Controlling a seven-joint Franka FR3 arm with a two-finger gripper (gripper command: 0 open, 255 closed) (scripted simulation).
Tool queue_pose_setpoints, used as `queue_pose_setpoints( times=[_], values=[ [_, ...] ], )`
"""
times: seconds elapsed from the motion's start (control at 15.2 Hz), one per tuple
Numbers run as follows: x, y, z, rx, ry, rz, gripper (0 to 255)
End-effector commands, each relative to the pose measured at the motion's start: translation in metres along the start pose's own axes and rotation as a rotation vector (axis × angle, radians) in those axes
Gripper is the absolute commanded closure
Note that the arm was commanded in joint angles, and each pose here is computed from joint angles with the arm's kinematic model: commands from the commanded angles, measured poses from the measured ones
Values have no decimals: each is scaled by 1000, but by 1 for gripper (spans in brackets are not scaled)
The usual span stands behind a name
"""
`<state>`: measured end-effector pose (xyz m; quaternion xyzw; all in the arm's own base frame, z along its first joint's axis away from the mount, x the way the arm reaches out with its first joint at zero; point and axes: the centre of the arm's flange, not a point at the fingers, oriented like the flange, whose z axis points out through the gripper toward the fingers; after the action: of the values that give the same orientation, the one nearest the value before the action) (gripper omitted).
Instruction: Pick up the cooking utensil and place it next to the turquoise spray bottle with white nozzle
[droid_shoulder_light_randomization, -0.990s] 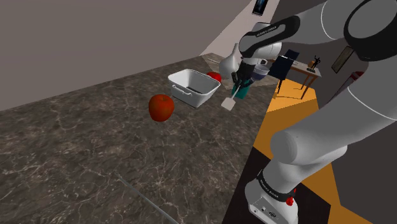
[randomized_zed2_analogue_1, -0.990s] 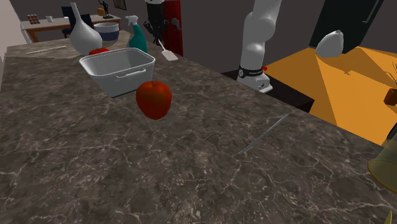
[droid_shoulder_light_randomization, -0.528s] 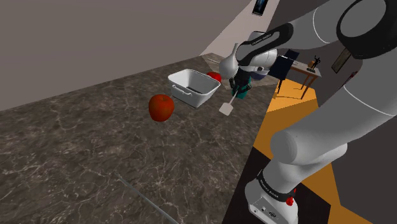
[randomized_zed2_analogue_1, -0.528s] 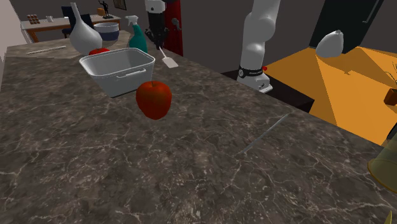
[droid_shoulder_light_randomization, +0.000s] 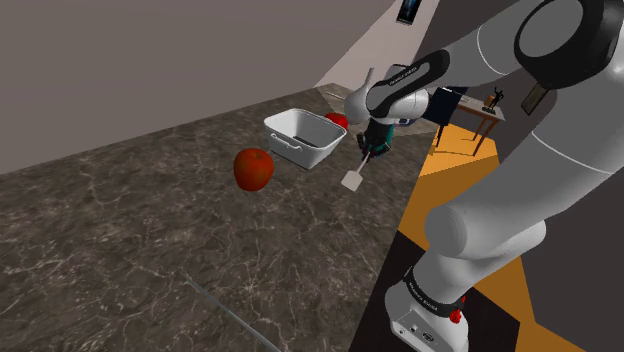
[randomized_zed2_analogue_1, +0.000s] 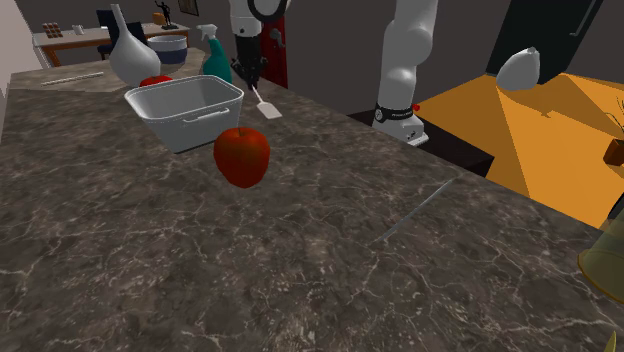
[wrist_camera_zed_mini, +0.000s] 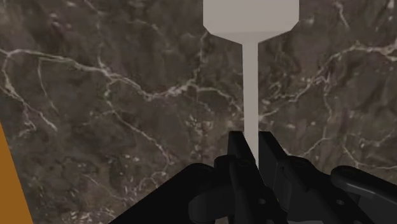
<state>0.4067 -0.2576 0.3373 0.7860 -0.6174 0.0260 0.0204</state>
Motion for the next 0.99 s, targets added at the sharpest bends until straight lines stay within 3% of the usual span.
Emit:
queue_pose_setpoints(
  times=[0.0,0.46,0.92],
  values=[
    [-1,-1,11,0,0,0,255],
    [-3,-1,51,0,0,0,255],
    [-3,-1,51,0,0,0,255]
  ],
)
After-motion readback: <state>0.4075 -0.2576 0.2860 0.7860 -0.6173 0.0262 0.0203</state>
